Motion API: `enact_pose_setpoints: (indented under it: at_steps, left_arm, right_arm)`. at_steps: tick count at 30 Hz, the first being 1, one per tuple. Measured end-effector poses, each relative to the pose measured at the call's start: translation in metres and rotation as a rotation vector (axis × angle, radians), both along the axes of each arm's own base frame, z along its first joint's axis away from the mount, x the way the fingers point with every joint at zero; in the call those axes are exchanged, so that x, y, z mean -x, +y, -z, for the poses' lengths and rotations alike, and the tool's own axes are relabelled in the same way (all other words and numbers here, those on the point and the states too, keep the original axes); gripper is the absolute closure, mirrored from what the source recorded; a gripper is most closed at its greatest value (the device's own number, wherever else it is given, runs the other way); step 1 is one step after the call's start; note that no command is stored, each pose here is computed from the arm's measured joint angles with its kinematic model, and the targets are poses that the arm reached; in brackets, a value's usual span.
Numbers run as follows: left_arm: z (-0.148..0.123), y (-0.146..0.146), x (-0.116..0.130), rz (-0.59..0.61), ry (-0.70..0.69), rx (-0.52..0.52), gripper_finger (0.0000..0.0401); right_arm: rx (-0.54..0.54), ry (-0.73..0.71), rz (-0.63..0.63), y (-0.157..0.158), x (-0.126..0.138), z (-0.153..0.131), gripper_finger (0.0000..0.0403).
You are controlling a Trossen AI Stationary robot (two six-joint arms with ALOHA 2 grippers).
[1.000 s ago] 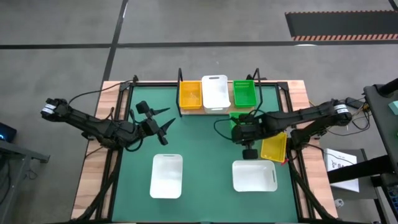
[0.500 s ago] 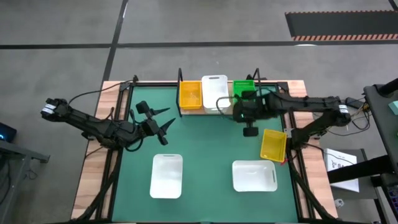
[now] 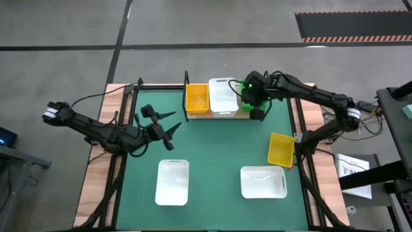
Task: Stack baskets on shelf by color
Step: Stack the green bin on top of the green bin on the shelf
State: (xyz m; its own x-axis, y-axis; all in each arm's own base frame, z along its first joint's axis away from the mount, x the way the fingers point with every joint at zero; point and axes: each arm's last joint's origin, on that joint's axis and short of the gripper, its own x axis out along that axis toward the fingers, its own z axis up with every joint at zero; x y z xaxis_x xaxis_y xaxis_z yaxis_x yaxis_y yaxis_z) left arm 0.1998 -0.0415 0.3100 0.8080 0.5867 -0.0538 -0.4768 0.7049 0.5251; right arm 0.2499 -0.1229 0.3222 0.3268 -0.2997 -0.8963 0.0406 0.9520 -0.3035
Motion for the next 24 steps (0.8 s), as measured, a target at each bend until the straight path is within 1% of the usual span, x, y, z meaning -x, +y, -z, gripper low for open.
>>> enact_pose_setpoints:
  at_steps: [5, 10, 14, 18, 24]
  left_arm:
    - [0.0, 0.0, 0.0, 0.0, 0.0, 0.0, 0.0198]
    - [0.0, 0.0, 0.0, 0.0, 0.0, 0.0, 0.0198]
    - [0.0, 0.0, 0.0, 0.0, 0.0, 0.0, 0.0198]
    - [0.0, 0.0, 0.0, 0.0, 0.0, 0.0, 0.0198]
    - [0.0, 0.0, 0.0, 0.0, 0.0, 0.0, 0.0198]
  right_arm:
    - [-0.013, 0.026, 0.011, -0.002, 0.002, 0.009, 0.0392]
    - [-0.009, 0.022, 0.012, -0.003, 0.001, 0.02, 0.0392]
    - [0.021, 0.054, 0.027, -0.003, 0.002, 0.026, 0.0389]
    - [0.02, 0.054, 0.046, -0.003, 0.002, 0.027, 0.0378]
    - [0.016, 0.049, 0.056, -0.003, 0.002, 0.027, 0.0346]
